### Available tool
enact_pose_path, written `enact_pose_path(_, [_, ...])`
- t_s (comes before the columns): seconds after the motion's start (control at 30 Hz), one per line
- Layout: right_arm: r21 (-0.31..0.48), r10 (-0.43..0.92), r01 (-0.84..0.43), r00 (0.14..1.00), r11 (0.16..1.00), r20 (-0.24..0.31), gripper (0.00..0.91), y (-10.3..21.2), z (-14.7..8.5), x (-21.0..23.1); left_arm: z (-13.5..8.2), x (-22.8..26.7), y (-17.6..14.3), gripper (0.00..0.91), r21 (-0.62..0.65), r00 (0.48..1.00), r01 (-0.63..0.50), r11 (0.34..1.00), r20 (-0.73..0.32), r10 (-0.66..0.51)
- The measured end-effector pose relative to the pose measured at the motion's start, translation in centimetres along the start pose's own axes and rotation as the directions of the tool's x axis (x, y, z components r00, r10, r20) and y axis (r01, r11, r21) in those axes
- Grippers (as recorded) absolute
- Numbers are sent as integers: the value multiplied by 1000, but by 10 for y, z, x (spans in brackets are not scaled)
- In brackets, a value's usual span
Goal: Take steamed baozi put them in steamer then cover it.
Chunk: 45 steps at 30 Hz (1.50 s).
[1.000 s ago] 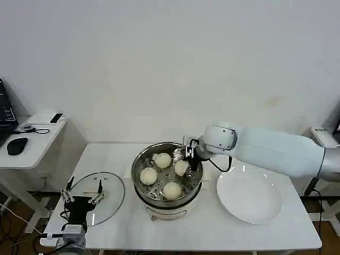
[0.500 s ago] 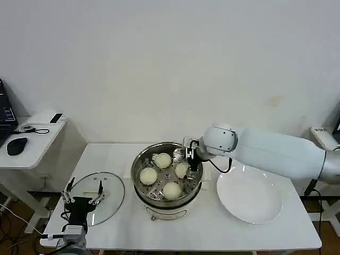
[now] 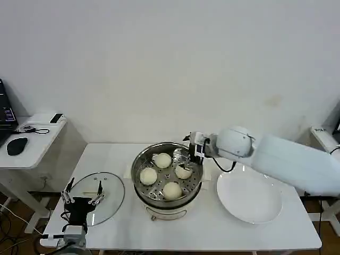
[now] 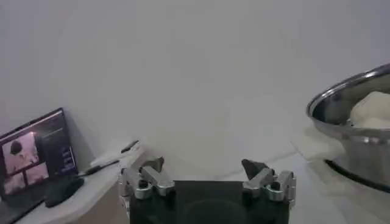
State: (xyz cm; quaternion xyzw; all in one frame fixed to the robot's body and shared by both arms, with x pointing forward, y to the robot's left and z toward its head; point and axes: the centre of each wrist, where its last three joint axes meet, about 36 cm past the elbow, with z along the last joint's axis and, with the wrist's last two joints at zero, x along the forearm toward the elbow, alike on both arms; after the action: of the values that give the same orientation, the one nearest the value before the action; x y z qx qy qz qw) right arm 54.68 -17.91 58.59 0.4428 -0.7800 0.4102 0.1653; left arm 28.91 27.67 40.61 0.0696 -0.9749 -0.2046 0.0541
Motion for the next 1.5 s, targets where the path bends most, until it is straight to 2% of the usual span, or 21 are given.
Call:
enact_pose_path(0.17, [-81, 158, -147, 975, 986, 155, 907, 19, 21, 4, 4, -1, -1, 907, -4, 1000, -8, 1000, 1, 8])
enact_pose_path(0.33, [-205, 321, -269, 901, 941, 291, 907, 39, 42, 9, 8, -4, 2, 907, -20, 1000, -11, 1000, 4, 11])
enact_pose_path(0.43, [-294, 423, -333, 841, 896, 336, 907, 49, 58, 15, 13, -6, 5, 907, -50, 1000, -16, 999, 11, 17])
enact_pose_path(0.57, [-415, 554, -405, 754, 814, 352, 907, 63, 85, 27, 20, -8, 9, 907, -116, 1000, -15, 993, 22, 17])
enact_pose_path(0.67, [-507, 640, -444, 698, 739, 321, 907, 80, 112, 38, 28, -8, 14, 907, -203, 999, -15, 979, 29, 22])
enact_pose_path(0.77, [-576, 717, -491, 647, 653, 261, 907, 99, 139, 55, 38, -8, 22, 907, -324, 999, -9, 946, 43, 24])
enact_pose_path(0.97, [-644, 819, -587, 563, 491, 112, 907, 141, 184, 91, 63, -5, 36, 907, -580, 995, 0, 815, 79, 56])
enact_pose_path(1.2, [-664, 842, -631, 539, 400, -5, 907, 189, 211, 108, 91, -11, 47, 907, -800, 989, 18, 600, 104, 109])
enact_pose_path(1.37, [-661, 847, -656, 529, 364, -59, 907, 212, 220, 119, 109, -17, 50, 907, -888, 985, 2, 460, 81, 152])
enact_pose_path(1.5, [-660, 846, -667, 526, 345, -90, 907, 226, 223, 126, 123, -24, 51, 907, -923, 982, -14, 386, 59, 177])
